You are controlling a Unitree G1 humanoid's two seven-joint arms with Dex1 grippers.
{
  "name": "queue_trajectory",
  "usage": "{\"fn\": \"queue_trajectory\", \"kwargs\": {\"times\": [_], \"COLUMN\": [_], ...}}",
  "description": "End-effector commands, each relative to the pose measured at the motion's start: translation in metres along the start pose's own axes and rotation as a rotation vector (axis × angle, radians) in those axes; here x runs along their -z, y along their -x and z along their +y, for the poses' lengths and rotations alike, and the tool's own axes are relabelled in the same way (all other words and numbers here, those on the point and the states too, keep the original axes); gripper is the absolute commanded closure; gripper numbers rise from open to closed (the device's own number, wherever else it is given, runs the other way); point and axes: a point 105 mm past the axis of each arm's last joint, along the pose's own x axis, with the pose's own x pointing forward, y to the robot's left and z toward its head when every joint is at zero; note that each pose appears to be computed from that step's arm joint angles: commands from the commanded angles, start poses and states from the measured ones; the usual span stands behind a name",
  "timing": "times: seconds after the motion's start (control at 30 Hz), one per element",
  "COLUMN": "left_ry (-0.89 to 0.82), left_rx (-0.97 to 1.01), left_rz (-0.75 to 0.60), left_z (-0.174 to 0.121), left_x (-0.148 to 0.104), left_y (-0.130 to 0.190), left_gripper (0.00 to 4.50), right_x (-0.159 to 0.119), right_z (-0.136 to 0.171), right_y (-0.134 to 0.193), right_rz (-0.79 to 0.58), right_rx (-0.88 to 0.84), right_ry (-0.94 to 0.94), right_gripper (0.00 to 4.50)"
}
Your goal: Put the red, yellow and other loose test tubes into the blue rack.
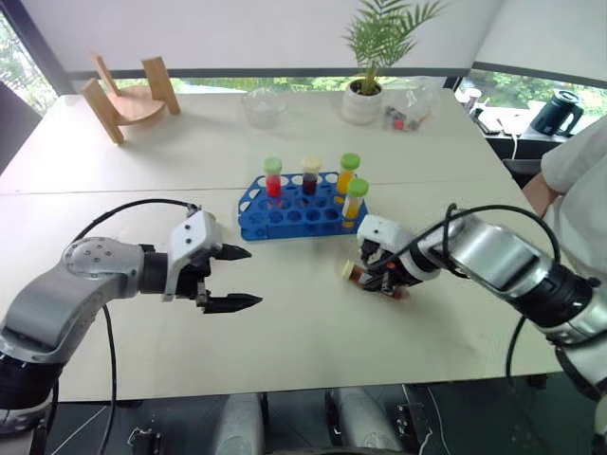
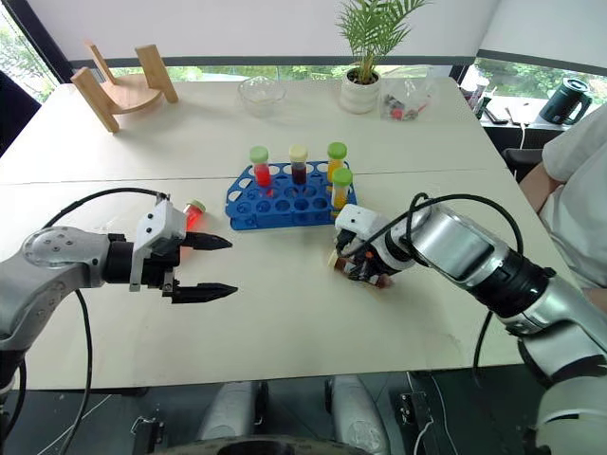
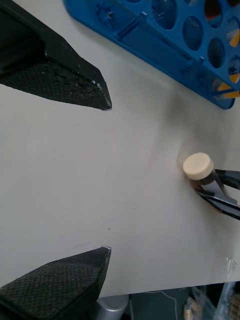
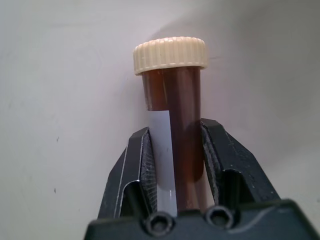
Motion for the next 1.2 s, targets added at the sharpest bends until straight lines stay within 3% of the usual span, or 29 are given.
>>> {"fn": "queue_trajectory", "kwargs": {"times": [0.03, 0.27, 0.5, 0.8, 1.07, 1.2], "left_ry": [-0.024, -0.039, -0.036, -0.020, 0.005, 0.008], "left_rx": [-0.009, 0.002, 0.017, 0.013, 0.004, -0.006], "left_rz": [0.014, 0.023, 0.017, -0.010, -0.047, -0.053], "left_z": [0.004, 0.016, 0.014, 0.008, 0.003, 0.005], "left_x": [-0.002, -0.007, -0.005, -0.003, 0.001, 0.001], "left_y": [0.007, 0.009, 0.004, -0.002, -0.012, -0.013], "left_gripper": [0.00, 0.00, 0.00, 0.00, 0.00, 0.00], "right_x": [0.023, 0.031, 0.013, 0.016, 0.001, -0.003], "right_z": [0.001, 0.001, 0.000, -0.006, -0.008, -0.008], "right_y": [0.001, -0.016, -0.019, -0.012, -0.019, -0.028], "right_rz": [0.075, 0.128, 0.117, 0.262, 0.283, 0.259], "right_rx": [0.001, 0.010, -0.058, -0.203, -0.248, -0.193], "right_ry": [0.116, 0.314, 0.279, 0.240, 0.202, 0.193], "right_gripper": [3.63, 3.63, 0.18, 0.18, 0.18, 2.08]}}
